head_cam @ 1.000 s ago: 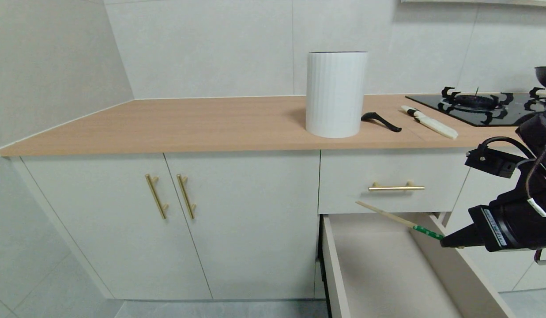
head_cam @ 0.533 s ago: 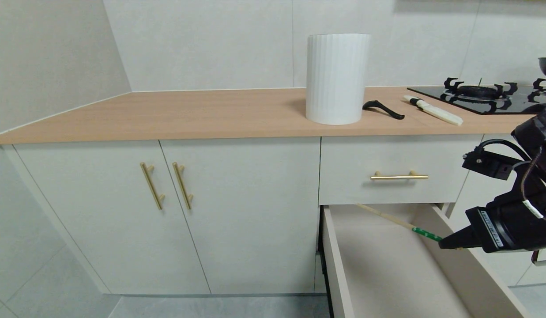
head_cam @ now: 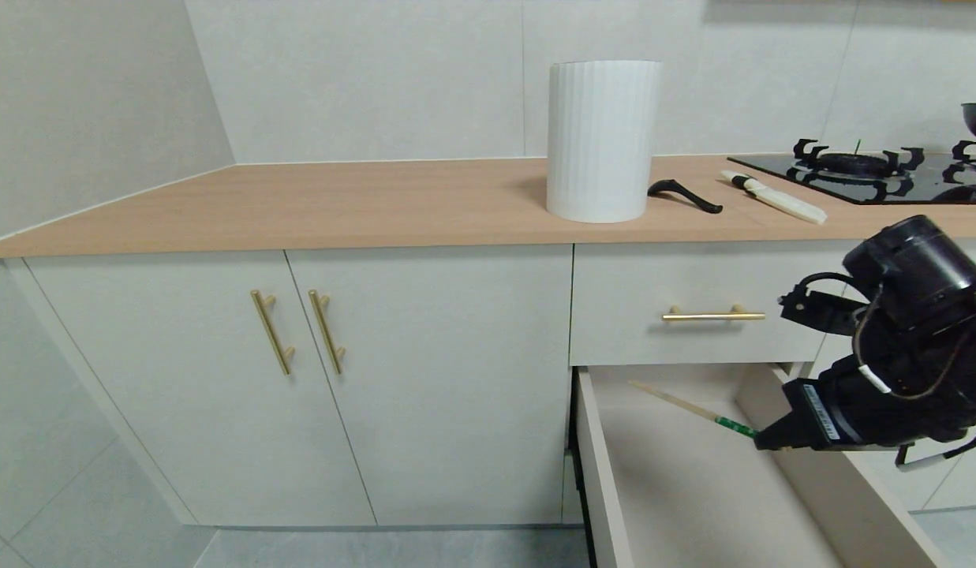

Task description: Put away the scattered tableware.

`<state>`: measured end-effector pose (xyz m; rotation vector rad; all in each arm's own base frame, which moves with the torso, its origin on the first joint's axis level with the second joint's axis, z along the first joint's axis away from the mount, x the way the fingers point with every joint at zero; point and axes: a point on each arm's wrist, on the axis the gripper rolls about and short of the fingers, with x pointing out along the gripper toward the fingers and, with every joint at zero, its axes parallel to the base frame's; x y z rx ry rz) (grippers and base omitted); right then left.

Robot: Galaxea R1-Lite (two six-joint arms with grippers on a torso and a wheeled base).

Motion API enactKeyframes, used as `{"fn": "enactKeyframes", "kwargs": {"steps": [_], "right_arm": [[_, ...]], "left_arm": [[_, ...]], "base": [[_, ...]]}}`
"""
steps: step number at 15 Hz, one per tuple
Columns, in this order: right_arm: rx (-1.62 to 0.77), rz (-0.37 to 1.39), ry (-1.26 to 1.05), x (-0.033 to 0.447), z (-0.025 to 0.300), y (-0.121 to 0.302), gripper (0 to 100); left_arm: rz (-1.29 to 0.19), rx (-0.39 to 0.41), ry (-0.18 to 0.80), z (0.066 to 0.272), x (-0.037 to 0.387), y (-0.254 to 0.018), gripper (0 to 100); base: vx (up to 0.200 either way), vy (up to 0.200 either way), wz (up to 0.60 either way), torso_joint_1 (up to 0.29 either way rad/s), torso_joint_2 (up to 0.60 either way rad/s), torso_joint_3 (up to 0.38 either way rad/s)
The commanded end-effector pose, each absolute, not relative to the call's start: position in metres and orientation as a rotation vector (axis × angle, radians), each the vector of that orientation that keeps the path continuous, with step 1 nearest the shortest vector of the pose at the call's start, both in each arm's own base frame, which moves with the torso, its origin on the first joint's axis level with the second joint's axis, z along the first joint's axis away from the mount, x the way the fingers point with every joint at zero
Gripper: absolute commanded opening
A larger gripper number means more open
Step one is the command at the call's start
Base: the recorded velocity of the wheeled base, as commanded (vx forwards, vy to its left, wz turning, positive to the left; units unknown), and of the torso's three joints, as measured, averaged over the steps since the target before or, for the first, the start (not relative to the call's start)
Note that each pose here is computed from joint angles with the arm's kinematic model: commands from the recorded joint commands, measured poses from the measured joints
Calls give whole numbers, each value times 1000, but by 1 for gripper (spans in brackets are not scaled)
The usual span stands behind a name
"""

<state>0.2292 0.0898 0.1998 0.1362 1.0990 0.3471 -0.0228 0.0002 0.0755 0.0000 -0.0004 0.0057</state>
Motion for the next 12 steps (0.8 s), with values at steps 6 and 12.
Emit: {"fn": "enactKeyframes", "kwargs": {"steps": [6, 12], "right_arm": [[195, 197, 1270, 308, 93, 118, 0], [232, 106, 1282, 332, 39, 126, 0]], "left_arm": [[6, 0, 0, 75, -23, 0, 100], [6, 0, 0, 75, -23, 0, 100]], "base": [[0, 0, 0, 0, 0, 0], [0, 0, 0, 0, 0, 0]]}}
